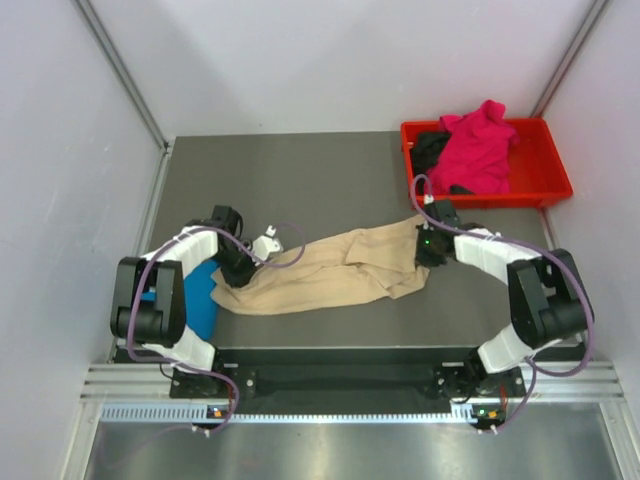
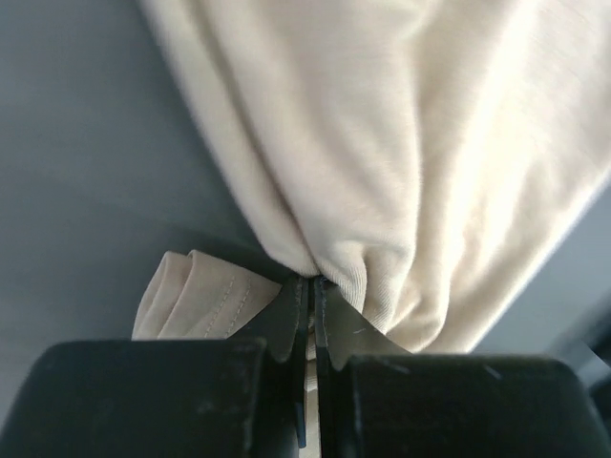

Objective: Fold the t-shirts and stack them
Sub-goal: Fold the tshirt

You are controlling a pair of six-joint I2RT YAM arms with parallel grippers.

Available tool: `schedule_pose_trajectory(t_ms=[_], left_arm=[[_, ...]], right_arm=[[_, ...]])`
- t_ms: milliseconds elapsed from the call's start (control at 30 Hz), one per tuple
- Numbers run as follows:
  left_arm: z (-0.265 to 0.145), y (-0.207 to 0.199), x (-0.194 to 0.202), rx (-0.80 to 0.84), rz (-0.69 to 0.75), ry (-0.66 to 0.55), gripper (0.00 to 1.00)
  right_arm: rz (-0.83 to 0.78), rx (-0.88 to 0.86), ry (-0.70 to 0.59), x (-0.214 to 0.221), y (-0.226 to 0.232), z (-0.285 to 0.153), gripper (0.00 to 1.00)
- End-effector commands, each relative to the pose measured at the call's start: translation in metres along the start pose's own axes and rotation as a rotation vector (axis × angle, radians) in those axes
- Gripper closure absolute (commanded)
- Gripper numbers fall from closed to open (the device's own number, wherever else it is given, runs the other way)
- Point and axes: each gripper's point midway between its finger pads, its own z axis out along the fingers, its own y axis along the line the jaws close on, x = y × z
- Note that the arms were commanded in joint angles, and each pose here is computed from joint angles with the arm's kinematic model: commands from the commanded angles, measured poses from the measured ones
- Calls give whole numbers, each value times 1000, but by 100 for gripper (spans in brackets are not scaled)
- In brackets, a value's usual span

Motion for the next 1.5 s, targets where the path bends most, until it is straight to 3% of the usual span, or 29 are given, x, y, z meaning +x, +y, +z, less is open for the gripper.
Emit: schedule_pose_trajectory(t_ms=[0,400,633,800,1100,1233,1467], left_arm=[[-15,-82,45,304,-12,128,98],[-19,-107,38,401,-7,52,97],[-10,-97,-2,375,-99,-118,96],[-10,-93,-13,351,-87,-150,95],[1,-93,-47,427,-168,-141,94],[8,-105,-66,484,-143,-147,93],[20,-134,-65,628,-92,-72,93]], right_arm=[[-105,-51,-4,-11,32,5,100],[-221,-77,-23,-85,90,49,100],[-305,-40,-85,-153,111,85,100],[-304,-45,-72,-174,121,117,100],[-158,-182,-216,-248,150,144,100],[-59,-276,-378,-296,170,138,100],[-30,-334,-557,-341,186,136,98]])
